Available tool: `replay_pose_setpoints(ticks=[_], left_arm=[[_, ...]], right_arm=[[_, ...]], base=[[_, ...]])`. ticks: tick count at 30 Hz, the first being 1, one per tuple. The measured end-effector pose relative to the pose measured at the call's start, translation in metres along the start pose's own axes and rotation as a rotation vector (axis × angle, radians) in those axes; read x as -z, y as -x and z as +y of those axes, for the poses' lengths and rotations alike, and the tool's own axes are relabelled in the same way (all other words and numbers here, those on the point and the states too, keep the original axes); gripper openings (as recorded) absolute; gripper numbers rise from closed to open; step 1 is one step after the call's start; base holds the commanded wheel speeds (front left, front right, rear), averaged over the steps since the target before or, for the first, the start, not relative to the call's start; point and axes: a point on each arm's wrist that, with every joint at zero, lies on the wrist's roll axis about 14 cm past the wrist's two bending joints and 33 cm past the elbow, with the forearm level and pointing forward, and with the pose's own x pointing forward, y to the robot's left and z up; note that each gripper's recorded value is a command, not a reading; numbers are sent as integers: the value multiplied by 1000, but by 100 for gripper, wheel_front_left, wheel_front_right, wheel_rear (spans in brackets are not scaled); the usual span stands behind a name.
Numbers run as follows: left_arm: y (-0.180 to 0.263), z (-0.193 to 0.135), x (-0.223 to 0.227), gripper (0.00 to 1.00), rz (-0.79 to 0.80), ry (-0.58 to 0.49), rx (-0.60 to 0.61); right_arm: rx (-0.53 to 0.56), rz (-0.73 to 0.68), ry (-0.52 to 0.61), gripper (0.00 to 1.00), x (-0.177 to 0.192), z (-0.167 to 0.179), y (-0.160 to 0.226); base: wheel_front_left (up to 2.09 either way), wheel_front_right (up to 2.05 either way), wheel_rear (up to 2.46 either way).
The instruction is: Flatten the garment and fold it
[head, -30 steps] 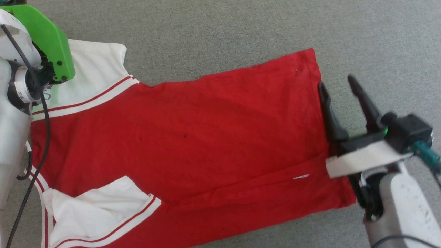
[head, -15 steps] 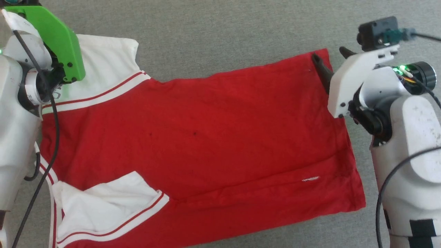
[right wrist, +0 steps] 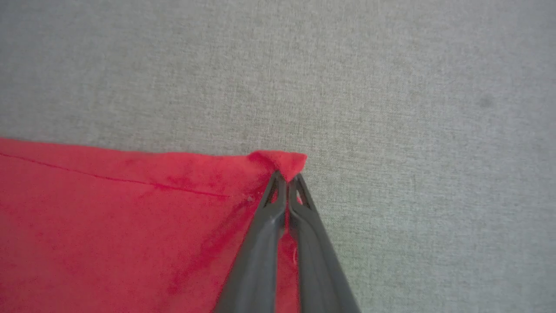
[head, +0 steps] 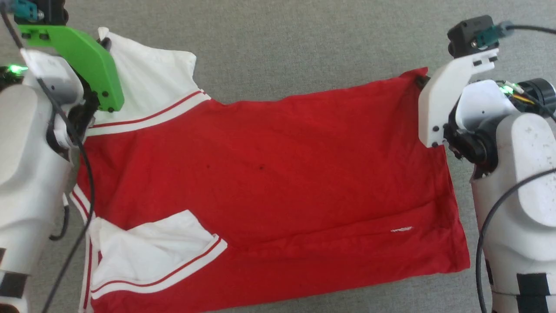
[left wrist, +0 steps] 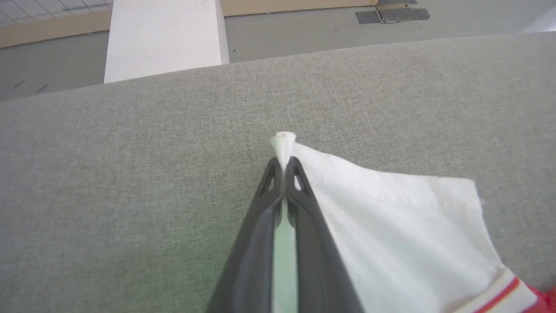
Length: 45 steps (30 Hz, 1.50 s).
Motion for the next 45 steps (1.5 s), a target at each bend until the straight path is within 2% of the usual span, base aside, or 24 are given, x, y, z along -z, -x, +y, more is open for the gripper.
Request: replay_pose_setpoints(ticks=[5, 10, 14, 18, 25, 33, 38, 43, 44, 45], left_arm=[[25, -13, -17, 0, -202, -2, 42], [69, -19, -19, 0, -372, 26, 59], [108, -21, -9, 0, -453, 106, 52], [145, -11, 20, 0, -455, 170, -14], [190, -11, 71, 0, -392, 284, -60], [212, -23, 138, 0, -221, 415, -70], [215, -25, 171, 0, -129, 435, -90], [213, -28, 187, 0, -101, 455, -95], [212, -29, 188, 9, -104, 459, -97], [211, -30, 188, 46, -106, 457, -95]], right_arm=[[-16, -161, -23, 0, -10, 4, 17], [-31, -340, -57, 0, -12, 8, 44], [-41, -421, -78, 0, -5, 11, 64], [-50, -460, -92, 0, 5, 13, 80], [-43, -403, -82, 0, 29, 9, 89], [-45, -139, -24, 0, 82, 10, 80], [-45, 9, 10, 0, 113, 9, 78], [-52, 51, -6, 0, 120, 14, 79], [-53, 51, -18, 19, 121, 15, 80], [-54, 48, -25, 51, 121, 15, 80]], base=[[0, 0, 0], [0, 0, 0], [0, 0, 0], [0, 0, 0], [0, 0, 0], [0, 0, 0], [0, 0, 0], [0, 0, 0], [0, 0, 0], [0, 0, 0]])
